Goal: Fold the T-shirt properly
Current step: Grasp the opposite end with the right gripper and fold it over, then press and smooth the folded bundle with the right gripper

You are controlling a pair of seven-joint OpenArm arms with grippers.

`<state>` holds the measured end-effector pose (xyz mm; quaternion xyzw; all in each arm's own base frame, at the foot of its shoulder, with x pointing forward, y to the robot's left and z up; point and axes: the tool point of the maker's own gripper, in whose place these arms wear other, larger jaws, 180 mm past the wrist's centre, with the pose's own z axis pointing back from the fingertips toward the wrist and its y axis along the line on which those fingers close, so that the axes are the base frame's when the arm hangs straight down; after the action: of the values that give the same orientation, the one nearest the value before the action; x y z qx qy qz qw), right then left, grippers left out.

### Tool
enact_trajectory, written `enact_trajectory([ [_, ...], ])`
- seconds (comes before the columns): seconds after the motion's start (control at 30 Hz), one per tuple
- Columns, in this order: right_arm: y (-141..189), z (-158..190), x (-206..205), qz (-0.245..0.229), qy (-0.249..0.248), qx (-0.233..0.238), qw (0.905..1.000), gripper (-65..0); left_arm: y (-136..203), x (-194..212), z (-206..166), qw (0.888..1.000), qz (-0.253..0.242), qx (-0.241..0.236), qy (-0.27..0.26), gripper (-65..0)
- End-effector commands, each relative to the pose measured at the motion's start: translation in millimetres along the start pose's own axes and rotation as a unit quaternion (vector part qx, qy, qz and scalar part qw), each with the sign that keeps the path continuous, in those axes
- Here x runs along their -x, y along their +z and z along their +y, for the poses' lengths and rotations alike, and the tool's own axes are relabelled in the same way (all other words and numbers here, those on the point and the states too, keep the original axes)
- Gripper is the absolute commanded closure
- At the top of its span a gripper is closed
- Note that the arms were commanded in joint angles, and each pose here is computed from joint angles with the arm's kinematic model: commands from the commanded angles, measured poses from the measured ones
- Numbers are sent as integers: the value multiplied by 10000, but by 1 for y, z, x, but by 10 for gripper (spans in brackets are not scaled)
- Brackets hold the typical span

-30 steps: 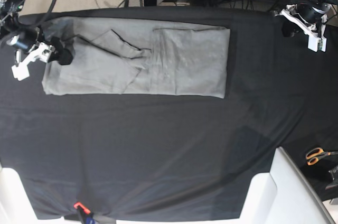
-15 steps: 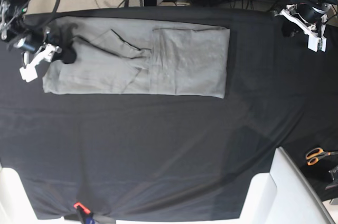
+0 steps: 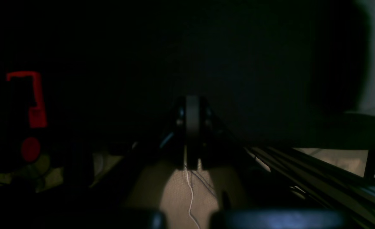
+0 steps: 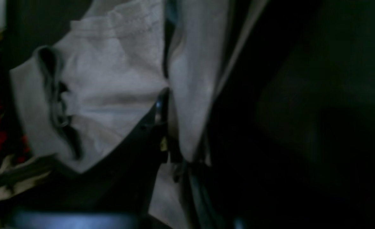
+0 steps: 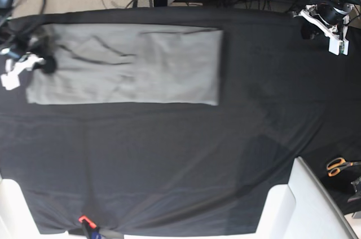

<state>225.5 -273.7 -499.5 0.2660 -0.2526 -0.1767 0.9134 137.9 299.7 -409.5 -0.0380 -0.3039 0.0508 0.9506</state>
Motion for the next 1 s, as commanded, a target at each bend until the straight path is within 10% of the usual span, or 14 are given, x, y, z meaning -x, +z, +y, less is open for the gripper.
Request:
enact_trajectory([
  [0.0,14,-14,-23,-199,144,257,9994,-6,4,-9,2,9999,-156,8,-71,0],
  [0.33,43,-16,-48,-585,852,1578,9820,-5,4,-10,2,9998,-163,8,-71,0],
  [0.83,0,124,4,-27,4036,2816,8705,-3,-8,-11,-21,9993,-121,305,-169,0],
  [0.97,-14,147,20,101,4357,2523,8640,-3,-7,-11,-20,9994,-131,288,-155,0],
])
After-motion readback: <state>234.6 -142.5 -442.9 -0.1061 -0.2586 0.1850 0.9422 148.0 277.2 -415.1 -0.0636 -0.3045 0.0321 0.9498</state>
